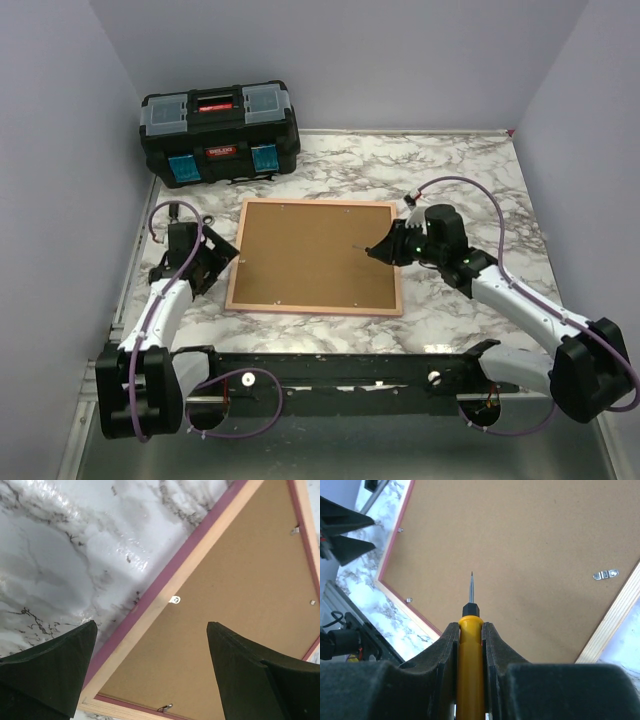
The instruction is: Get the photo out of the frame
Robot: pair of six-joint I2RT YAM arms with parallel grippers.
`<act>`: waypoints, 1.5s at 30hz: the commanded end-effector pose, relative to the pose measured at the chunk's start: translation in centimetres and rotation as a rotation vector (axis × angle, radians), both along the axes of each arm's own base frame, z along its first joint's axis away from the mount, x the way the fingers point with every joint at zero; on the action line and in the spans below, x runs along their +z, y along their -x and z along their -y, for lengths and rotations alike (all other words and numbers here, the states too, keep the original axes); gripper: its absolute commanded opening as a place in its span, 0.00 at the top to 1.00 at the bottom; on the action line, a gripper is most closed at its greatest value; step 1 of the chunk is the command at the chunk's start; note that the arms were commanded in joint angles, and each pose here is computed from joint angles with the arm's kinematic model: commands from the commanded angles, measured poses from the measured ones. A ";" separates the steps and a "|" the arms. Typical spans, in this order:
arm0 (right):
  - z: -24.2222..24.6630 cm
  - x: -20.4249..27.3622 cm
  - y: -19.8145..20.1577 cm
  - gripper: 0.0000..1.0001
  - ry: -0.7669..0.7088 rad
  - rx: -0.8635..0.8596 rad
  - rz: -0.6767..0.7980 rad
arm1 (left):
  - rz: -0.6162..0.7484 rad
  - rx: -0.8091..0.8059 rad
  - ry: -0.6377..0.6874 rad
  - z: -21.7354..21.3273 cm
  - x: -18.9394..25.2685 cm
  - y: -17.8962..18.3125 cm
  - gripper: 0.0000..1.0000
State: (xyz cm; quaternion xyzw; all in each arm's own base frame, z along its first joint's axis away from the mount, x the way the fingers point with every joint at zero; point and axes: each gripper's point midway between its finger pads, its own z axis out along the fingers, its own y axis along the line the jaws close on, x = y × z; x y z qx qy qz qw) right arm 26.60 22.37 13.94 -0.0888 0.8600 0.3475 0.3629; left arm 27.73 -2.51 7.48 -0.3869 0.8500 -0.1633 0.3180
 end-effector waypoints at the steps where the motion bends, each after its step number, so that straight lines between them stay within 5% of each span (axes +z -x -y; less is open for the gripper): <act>1: -0.4 2.4 0.3 0.99 -0.051 0.029 0.051 | -0.047 0.027 0.106 1.1 -2.1 0.2 0.05; 7: -0.3 2.9 0.4 0.99 -0.055 0.025 0.048 | -0.117 -0.050 0.235 4.4 -4.0 1.2 0.06; 21: -0.8 -1.6 0.5 0.99 -0.026 -0.016 -0.113 | -0.037 -0.363 0.385 15.7 -1.8 6.7 0.07; 37: -12.5 -4.2 1.0 0.99 0.101 0.063 -0.240 | 0.104 -0.415 0.058 10.0 2.4 4.9 0.12; 45: -16.9 -5.3 0.2 0.99 0.148 0.112 -0.279 | 0.030 -0.474 0.094 11.1 -0.2 5.6 0.18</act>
